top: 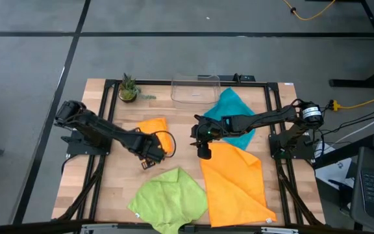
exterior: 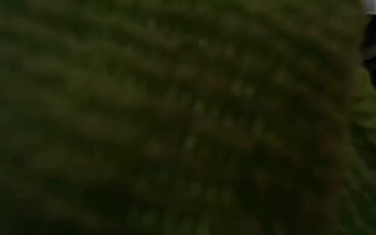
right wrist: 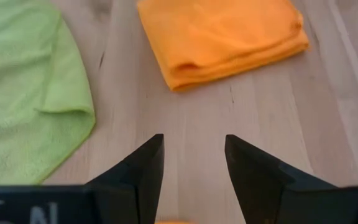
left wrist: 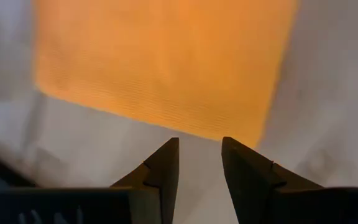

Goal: Fold microfiber towels
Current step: Fold the orange microfiber cloth

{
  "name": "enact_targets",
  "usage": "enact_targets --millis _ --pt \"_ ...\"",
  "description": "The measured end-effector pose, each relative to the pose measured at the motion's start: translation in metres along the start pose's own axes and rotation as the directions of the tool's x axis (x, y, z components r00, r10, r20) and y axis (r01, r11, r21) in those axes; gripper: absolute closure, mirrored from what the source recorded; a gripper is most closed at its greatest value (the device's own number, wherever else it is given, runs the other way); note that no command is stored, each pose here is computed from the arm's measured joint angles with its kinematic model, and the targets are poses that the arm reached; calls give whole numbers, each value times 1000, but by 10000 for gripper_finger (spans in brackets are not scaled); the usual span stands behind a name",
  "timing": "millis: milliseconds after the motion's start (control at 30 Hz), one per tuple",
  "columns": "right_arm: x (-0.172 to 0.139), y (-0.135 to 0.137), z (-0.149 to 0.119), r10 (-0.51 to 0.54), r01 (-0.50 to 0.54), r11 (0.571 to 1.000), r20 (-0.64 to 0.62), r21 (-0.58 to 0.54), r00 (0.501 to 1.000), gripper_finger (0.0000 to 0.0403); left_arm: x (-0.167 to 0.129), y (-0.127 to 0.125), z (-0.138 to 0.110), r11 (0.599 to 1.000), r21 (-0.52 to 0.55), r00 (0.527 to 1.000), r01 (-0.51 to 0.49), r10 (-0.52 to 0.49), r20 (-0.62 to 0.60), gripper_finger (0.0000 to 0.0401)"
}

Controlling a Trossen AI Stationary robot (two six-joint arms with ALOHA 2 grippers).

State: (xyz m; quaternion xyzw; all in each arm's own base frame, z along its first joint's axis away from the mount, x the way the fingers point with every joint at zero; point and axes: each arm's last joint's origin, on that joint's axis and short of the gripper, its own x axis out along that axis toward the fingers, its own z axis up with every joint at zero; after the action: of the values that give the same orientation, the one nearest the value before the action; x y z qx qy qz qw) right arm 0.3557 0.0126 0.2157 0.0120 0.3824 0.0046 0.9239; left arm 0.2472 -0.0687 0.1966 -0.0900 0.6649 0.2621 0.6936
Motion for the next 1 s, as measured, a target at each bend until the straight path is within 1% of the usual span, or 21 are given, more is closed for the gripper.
enact_targets --millis 133,233,300,367,467,600,700,767,800,833,867,900,1000 --pt "3 4 2 8 -5 997 29 -82 1000 229 20 -12 -15 999 -5 998 52 -52 23 286" --pt "13 8 0 19 -14 989 32 -149 999 229 30 -15 -28 999 -22 999 40 -40 16 286" --pt "21 10 -1 23 -16 988 41 -154 999 229 30 -17 -35 999 -26 1000 27 -27 13 286" --pt "28 10 -1 24 -15 991 70 -131 997 229 28 -19 -42 1000 -21 1000 7 -6 21 286" --pt "38 8 1 23 -8 993 123 -118 992 229 19 -19 -52 1000 -16 998 -2 4 70 286" --pt "46 3 4 15 9 991 179 -133 984 229 7 -10 -68 1000 -16 992 11 -9 129 286" --pt "46 0 7 8 17 993 202 -121 979 229 8 9 -84 997 -69 985 40 -28 168 286" --pt "46 -3 7 3 17 995 201 -98 980 229 15 24 -94 987 -133 980 88 -61 189 286" --pt "46 -3 6 1 17 996 198 -90 980 229 22 30 -99 980 -156 974 124 -91 206 286" --pt "46 -3 6 -1 18 996 198 -82 980 229 28 33 -102 968 -171 962 184 -141 236 286" --pt "46 -3 6 -1 16 997 198 -75 980 229 33 35 -104 949 -179 937 261 -205 283 286" --pt "46 -3 6 0 14 997 199 -71 980 229 39 35 -105 923 -180 903 340 -266 337 286" --pt "46 -2 6 2 13 997 198 -71 980 229 52 33 -103 836 -148 780 528 -408 474 286"
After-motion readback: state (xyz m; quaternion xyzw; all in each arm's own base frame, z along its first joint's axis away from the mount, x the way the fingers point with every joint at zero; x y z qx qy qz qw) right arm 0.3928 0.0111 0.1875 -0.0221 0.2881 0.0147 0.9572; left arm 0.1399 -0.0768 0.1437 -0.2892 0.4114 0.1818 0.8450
